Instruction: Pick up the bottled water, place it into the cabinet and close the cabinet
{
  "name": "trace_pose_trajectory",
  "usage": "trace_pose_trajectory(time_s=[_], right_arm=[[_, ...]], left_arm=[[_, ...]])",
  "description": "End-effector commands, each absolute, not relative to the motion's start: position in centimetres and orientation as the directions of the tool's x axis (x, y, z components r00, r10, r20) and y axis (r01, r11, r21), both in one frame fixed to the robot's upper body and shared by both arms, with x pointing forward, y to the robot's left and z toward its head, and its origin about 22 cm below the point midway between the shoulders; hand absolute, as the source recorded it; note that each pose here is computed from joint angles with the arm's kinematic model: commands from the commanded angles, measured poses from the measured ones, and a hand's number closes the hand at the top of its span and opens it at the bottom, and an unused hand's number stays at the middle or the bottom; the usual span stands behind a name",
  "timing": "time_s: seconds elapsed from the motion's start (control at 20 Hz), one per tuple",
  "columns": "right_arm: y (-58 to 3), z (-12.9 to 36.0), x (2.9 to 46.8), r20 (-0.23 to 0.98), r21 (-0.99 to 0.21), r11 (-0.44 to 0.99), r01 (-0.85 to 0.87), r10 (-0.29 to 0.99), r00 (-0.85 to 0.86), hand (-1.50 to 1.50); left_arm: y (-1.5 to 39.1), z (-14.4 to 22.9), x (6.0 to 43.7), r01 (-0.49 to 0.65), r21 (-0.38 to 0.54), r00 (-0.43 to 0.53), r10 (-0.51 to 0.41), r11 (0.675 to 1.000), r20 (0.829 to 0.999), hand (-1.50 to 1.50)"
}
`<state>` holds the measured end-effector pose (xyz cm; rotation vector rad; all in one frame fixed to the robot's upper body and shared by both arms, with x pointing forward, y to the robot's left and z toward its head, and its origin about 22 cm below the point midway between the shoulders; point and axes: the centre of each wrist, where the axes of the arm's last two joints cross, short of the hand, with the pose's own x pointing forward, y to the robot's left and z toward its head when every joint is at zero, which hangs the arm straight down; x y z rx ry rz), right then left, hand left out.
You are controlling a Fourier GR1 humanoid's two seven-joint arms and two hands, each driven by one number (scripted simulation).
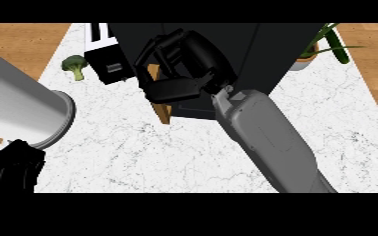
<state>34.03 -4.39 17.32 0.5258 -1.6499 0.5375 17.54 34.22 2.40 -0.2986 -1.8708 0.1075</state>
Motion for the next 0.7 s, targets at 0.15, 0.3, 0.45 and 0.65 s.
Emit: trace_pose_trajectory(time_s=[0.15,0.3,0.45,0.65], right_arm=[[-10.2,15.9,39.4,0.994,-0.072,0.873,-0.482,0.02,-0.111,1.5],[-10.9,15.4,39.7,0.992,-0.077,0.869,-0.489,0.015,-0.129,1.5],[-10.2,15.7,40.0,0.993,-0.076,0.873,-0.481,0.022,-0.118,1.5],[-11.1,14.9,40.2,0.992,-0.079,0.858,-0.508,0.017,-0.126,1.5]], left_arm=[[34.7,3.6,18.0,0.18,-0.22,-0.285,0.265,0.959,0.921,1.5],[34.4,4.0,19.0,0.184,-0.211,-0.313,0.26,0.96,0.913,1.5],[34.7,4.2,18.5,0.182,-0.209,-0.298,0.257,0.961,0.919,1.5],[34.0,4.4,19.4,0.216,-0.21,-0.301,0.27,0.954,0.915,1.5]])
